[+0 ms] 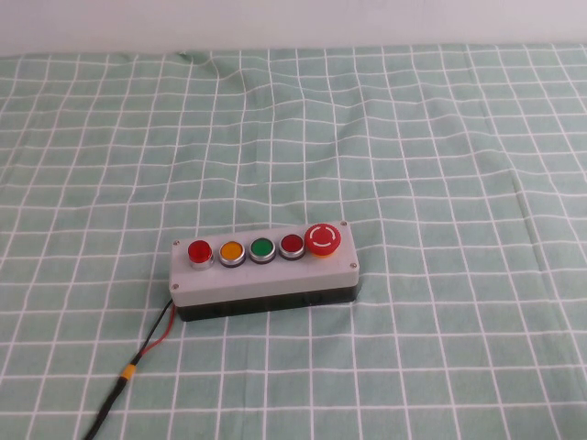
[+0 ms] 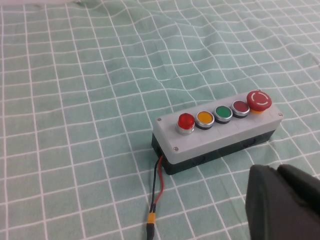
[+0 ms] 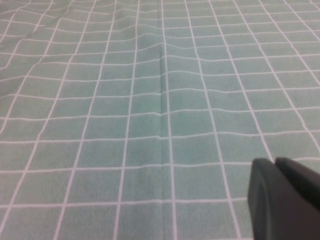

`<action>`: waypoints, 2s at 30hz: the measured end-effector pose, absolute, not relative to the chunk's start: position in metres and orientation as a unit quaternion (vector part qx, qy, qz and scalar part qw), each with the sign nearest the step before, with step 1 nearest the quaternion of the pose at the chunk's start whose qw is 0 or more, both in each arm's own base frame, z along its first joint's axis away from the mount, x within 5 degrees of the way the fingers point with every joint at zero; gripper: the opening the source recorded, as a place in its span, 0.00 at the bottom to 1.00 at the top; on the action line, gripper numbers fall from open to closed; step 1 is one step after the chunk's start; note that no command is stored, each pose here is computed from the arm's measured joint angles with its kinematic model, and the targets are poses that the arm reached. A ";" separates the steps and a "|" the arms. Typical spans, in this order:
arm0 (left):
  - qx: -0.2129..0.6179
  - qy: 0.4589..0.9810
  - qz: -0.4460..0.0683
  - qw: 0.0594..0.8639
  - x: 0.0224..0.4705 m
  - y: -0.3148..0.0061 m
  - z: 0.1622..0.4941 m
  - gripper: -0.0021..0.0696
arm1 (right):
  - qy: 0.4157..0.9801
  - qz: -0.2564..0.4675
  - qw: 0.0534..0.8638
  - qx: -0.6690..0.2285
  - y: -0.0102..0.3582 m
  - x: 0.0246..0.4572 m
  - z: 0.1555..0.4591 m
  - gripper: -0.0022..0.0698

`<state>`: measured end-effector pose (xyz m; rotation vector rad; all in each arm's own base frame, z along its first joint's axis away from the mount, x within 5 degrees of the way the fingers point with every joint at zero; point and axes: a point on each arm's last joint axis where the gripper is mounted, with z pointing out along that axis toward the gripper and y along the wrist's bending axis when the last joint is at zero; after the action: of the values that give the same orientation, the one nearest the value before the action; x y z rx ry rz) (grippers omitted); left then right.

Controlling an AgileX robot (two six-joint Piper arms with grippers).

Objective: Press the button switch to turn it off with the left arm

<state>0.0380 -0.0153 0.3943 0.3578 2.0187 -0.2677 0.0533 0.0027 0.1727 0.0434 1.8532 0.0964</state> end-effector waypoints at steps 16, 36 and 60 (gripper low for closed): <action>0.145 0.836 -0.111 0.518 0.028 -0.011 0.386 0.03 | 0.799 0.042 0.599 0.019 0.003 0.053 0.173 0.01; 0.064 0.793 -0.053 0.604 0.041 -0.005 0.366 0.03 | 0.799 0.042 0.599 0.019 0.003 0.053 0.173 0.01; 0.052 0.755 -0.053 0.652 0.055 -0.008 0.187 0.03 | 0.799 0.042 0.599 0.019 0.003 0.053 0.173 0.01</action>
<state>0.0550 -0.0078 0.1870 0.1170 1.7133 -0.1192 0.0533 0.0027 0.1727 0.0449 1.8532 0.0976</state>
